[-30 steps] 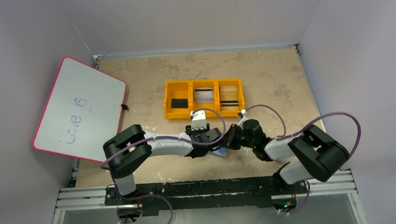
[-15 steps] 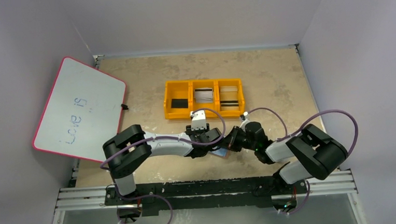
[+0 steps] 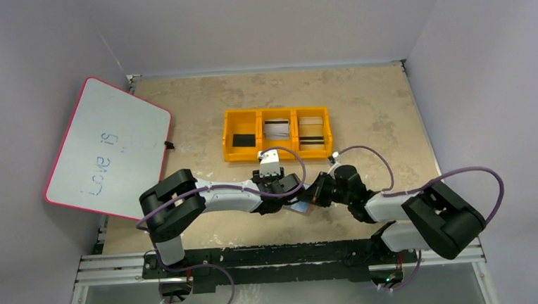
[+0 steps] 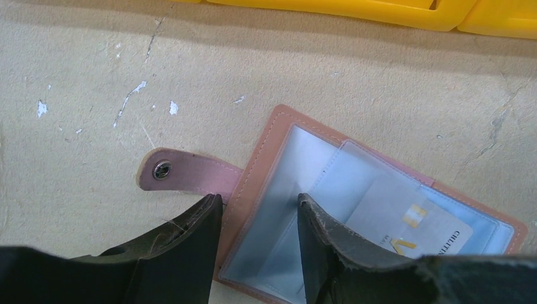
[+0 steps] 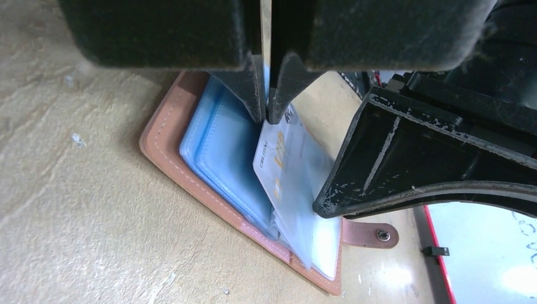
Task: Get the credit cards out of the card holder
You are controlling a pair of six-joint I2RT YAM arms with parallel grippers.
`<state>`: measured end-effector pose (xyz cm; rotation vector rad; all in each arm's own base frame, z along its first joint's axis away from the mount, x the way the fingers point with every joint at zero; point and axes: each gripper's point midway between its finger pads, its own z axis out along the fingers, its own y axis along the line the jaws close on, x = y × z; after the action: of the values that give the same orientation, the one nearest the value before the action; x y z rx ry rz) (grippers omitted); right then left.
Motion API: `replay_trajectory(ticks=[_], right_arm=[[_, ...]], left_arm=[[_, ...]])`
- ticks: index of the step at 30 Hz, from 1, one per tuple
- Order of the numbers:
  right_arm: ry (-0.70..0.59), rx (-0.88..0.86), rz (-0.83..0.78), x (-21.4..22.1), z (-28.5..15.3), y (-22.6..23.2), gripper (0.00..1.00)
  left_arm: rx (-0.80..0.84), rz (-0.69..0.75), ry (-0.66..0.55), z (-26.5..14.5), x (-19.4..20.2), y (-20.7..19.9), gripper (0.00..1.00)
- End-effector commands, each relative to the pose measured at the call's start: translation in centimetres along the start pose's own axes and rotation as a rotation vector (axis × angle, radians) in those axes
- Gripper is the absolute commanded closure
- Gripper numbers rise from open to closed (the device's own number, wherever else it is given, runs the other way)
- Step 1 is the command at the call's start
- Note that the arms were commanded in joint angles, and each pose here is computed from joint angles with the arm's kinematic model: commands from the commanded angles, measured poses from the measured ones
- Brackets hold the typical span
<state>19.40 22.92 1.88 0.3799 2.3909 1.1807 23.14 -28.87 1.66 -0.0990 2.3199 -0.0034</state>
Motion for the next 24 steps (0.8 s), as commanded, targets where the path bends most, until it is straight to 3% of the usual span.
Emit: replay_trajectory(ticks=[1, 17, 24], right_arm=[[0.01, 0.108, -0.069, 0.0, -0.7, -1.8, 1.0], [-0.045, 0.142, -0.074, -0.9, -1.5, -1.9, 1.0], [-0.071, 0.078, -0.02, -1.5, -1.0, -0.4, 0.98]], left_arm=[[-0.128, 0.151, 0.123, 0.3, 3.6, 5.1, 0.55], [-0.062, 0.107, 0.089, -1.0, 1.5, 3.7, 0.51], [0.104, 0.063, 0.068, -3.0, 0.2, 0.8, 0.49]])
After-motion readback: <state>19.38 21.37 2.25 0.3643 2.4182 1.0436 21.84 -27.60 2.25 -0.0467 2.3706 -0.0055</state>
